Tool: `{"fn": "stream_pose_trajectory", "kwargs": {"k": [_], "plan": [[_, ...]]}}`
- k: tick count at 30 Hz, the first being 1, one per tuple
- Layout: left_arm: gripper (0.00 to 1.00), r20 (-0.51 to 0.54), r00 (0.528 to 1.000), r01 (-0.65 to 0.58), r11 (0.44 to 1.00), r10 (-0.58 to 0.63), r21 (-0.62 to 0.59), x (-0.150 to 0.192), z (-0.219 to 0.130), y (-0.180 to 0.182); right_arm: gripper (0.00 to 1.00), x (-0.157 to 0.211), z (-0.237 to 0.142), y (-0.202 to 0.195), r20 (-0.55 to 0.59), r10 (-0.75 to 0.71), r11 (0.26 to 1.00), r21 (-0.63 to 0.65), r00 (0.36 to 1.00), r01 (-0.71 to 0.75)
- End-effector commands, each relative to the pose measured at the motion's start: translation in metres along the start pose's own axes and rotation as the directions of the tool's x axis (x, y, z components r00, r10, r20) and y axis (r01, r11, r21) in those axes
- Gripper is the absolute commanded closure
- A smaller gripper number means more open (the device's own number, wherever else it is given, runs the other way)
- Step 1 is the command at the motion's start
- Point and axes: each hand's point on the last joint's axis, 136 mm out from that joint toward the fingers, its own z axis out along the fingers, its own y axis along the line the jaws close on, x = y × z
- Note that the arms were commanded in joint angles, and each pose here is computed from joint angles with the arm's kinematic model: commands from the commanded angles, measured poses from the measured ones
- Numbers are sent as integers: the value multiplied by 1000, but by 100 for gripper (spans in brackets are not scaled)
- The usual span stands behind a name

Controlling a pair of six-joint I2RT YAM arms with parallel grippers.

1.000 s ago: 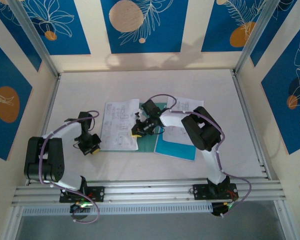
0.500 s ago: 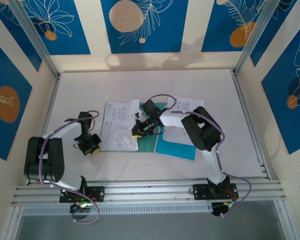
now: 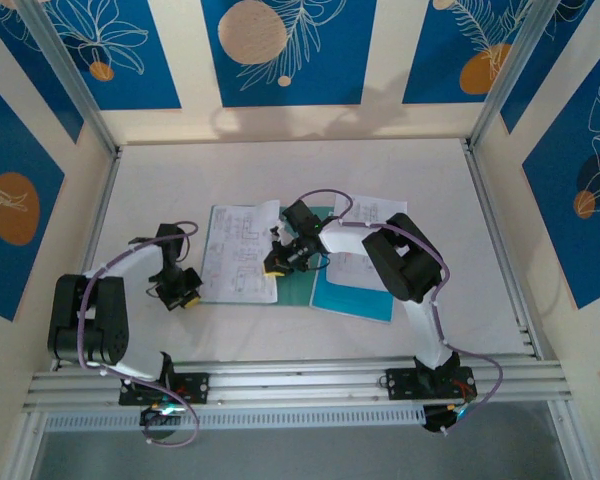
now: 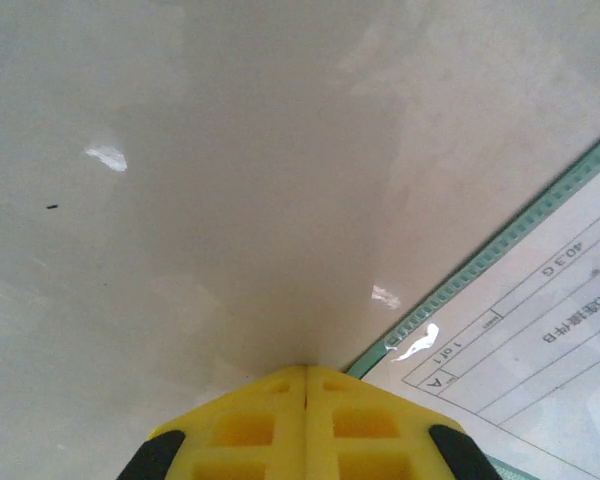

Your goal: Put the files into the folder

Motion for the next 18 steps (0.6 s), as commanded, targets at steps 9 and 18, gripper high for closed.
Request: {"fn": "stream_pose_trajectory", "kwargs": {"k": [9, 18], "plan": [[100, 24, 1000, -1, 1000, 1, 0, -3, 2, 5, 44, 11, -31, 1, 9, 46, 990, 129, 999, -47], [100, 31, 1000, -2, 1000, 1, 18, -5, -3, 1, 39, 11, -90, 5, 125, 82, 976, 190, 989, -105]]}}
